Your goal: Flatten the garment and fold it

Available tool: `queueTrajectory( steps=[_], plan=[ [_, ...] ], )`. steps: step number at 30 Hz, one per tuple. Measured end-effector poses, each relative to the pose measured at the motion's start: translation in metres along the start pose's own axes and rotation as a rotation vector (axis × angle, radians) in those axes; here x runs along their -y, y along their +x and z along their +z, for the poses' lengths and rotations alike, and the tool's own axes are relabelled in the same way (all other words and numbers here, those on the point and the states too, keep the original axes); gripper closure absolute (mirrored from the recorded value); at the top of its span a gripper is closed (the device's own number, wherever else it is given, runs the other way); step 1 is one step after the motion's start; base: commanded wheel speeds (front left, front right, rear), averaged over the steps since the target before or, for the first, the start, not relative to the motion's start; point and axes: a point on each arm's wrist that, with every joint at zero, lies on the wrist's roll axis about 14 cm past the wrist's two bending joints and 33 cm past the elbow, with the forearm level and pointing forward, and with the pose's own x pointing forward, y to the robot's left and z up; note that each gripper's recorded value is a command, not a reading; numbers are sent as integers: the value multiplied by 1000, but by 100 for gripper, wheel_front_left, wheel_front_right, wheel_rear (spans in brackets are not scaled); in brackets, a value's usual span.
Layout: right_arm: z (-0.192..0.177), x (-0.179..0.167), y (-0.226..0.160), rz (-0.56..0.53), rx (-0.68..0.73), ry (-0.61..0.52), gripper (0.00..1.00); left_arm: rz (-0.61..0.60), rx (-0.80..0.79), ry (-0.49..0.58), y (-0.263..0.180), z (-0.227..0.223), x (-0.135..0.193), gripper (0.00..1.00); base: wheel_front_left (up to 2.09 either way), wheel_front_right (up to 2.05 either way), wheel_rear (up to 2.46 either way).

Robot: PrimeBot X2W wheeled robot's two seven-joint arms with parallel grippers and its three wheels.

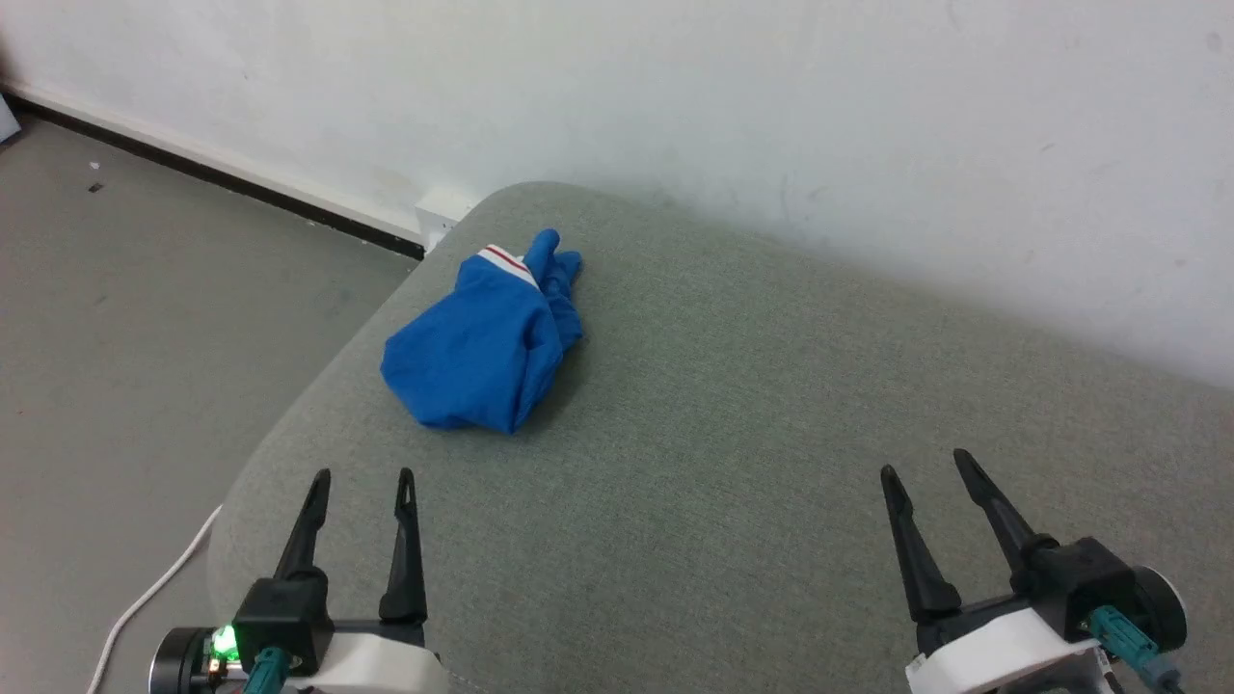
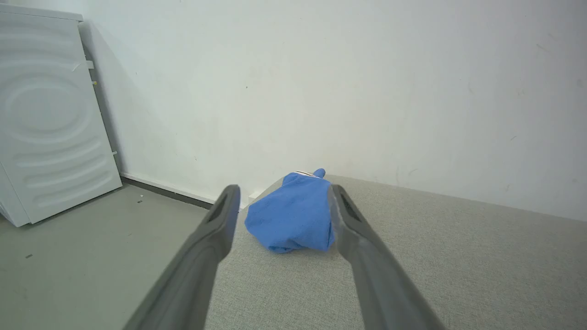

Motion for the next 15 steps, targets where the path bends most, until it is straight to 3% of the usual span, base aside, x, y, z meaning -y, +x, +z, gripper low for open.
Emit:
queueTrajectory(
  steps=[15],
  plan=[
    [1, -24, 9, 77, 22, 13, 0, 73, 21, 6, -18, 4, -20, 0, 0, 0, 0]
  ],
)
